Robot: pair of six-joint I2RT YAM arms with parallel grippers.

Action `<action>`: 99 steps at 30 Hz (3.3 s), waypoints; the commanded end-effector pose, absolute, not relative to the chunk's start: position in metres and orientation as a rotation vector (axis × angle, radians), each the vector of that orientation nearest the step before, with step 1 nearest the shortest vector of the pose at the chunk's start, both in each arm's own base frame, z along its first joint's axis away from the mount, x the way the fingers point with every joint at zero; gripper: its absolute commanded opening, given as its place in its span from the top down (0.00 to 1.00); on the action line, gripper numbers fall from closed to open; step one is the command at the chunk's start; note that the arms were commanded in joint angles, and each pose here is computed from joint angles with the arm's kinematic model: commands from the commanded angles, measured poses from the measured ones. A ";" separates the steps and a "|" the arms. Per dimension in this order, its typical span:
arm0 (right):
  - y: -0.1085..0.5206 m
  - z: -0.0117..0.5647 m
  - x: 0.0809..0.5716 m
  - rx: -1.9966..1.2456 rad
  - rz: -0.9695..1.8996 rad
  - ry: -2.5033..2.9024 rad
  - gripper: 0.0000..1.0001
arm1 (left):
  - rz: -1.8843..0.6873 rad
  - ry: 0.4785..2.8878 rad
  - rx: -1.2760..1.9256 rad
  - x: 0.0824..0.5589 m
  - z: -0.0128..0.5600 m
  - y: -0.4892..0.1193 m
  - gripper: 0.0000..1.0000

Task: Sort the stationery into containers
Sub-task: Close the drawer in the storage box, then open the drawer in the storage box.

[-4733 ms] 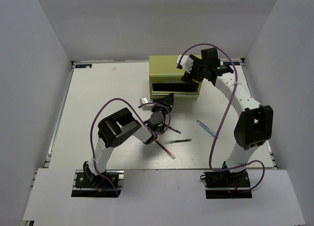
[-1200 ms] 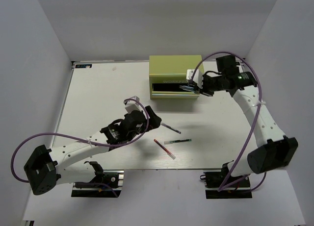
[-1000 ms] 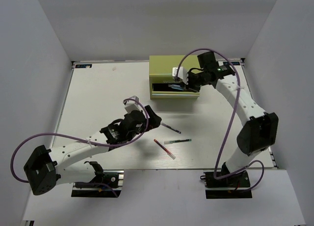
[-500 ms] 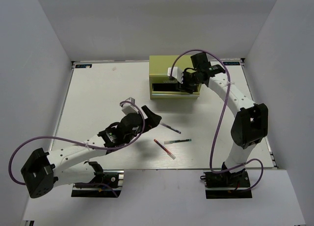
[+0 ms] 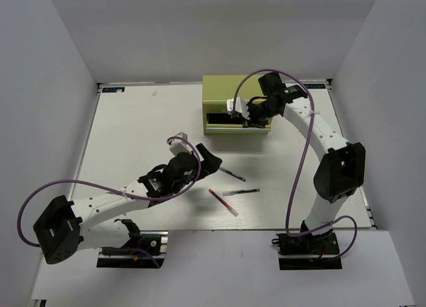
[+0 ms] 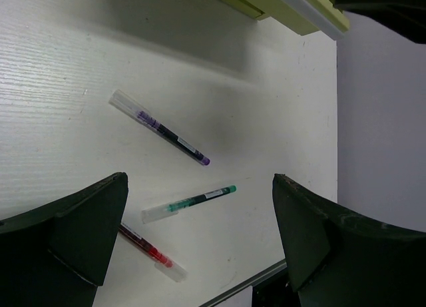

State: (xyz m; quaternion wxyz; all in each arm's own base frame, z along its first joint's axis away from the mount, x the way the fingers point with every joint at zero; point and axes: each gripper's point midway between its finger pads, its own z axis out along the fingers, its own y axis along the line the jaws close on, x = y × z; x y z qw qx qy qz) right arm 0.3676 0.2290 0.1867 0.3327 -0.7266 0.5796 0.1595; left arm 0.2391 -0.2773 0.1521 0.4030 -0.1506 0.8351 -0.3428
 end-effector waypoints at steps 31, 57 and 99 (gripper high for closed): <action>0.251 0.199 0.429 -1.518 0.096 1.638 1.00 | -0.980 1.873 -0.556 0.304 0.166 -0.306 0.22; 0.210 0.229 0.432 -1.284 0.014 1.597 0.25 | -1.196 1.587 -0.862 0.431 0.126 -0.366 0.18; 0.179 0.177 0.470 -1.261 -0.004 1.862 0.32 | -1.194 1.369 -1.193 0.485 0.091 -0.348 0.81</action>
